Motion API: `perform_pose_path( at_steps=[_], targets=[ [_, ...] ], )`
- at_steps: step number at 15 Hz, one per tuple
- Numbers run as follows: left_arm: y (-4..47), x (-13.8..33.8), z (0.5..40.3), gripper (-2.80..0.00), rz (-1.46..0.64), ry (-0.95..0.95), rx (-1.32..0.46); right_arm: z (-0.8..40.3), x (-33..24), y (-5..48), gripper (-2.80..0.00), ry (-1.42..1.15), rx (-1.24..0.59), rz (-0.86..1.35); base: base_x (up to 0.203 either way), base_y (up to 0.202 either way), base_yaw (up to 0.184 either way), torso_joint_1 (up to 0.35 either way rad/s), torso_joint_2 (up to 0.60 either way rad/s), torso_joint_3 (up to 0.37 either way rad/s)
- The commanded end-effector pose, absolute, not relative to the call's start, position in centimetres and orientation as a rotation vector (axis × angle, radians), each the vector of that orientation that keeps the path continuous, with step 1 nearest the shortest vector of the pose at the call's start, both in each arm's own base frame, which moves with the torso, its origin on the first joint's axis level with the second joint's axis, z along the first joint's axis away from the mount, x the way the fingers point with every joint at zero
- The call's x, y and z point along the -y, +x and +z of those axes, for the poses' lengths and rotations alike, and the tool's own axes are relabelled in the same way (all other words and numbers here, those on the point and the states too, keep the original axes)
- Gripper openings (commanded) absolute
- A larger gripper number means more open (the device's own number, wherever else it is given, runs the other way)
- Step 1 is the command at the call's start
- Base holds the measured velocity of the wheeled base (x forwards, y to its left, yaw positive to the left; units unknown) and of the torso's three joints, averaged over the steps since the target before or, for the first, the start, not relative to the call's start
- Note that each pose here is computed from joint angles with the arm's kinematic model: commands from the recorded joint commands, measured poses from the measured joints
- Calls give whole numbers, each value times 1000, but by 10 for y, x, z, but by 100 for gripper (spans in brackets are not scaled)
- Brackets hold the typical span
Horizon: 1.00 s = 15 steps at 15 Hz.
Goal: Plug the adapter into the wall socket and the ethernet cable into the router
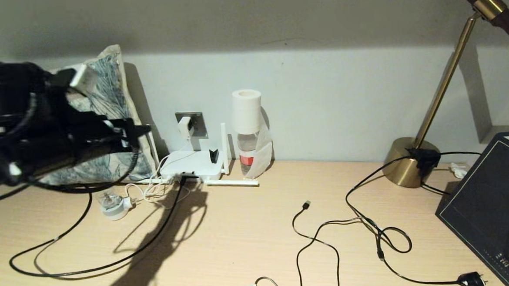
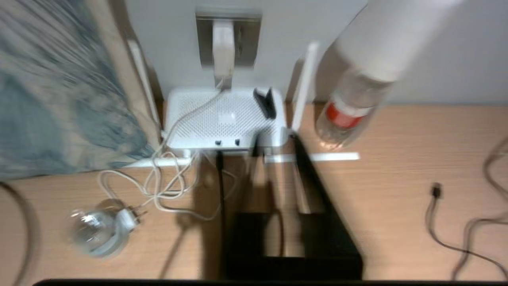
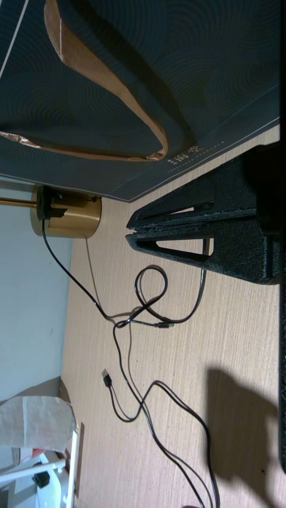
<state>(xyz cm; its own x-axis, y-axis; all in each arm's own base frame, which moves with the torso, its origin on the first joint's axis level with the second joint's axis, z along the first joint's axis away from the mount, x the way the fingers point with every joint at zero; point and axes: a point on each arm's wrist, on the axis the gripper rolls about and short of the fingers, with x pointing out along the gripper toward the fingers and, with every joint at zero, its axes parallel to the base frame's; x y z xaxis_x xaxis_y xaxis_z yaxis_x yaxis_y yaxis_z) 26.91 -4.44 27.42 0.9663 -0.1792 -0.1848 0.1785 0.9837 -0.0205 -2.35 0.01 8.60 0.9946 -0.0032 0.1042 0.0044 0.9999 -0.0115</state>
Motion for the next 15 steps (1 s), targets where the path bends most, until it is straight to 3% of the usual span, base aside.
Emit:
perform_pose_path(
  at_steps=[1, 3, 8, 13, 15],
  targets=[
    [165, 28, 324, -280, -178, -13, 34, 76, 0, -20, -280, -12, 69, -3, 0, 0, 0, 0, 0, 0],
    [117, 19, 311, -280, -141, -10, 49, 76, 0, -20, -280, -12, 69, -3, 0, 0, 0, 0, 0, 0],
    [60, 1, 202, -280, 123, 11, -195, 76, 0, -20, -280, -12, 69, -3, 0, 0, 0, 0, 0, 0],
    [7, 0, 100, -280, -61, 93, -258, 76, 0, -20, -280, -13, 69, -3, 0, 0, 0, 0, 0, 0],
    [-1, 0, 85, -280, -106, 79, -235, 76, 0, -20, -280, -12, 69, -3, 0, 0, 0, 0, 0, 0]
  ],
)
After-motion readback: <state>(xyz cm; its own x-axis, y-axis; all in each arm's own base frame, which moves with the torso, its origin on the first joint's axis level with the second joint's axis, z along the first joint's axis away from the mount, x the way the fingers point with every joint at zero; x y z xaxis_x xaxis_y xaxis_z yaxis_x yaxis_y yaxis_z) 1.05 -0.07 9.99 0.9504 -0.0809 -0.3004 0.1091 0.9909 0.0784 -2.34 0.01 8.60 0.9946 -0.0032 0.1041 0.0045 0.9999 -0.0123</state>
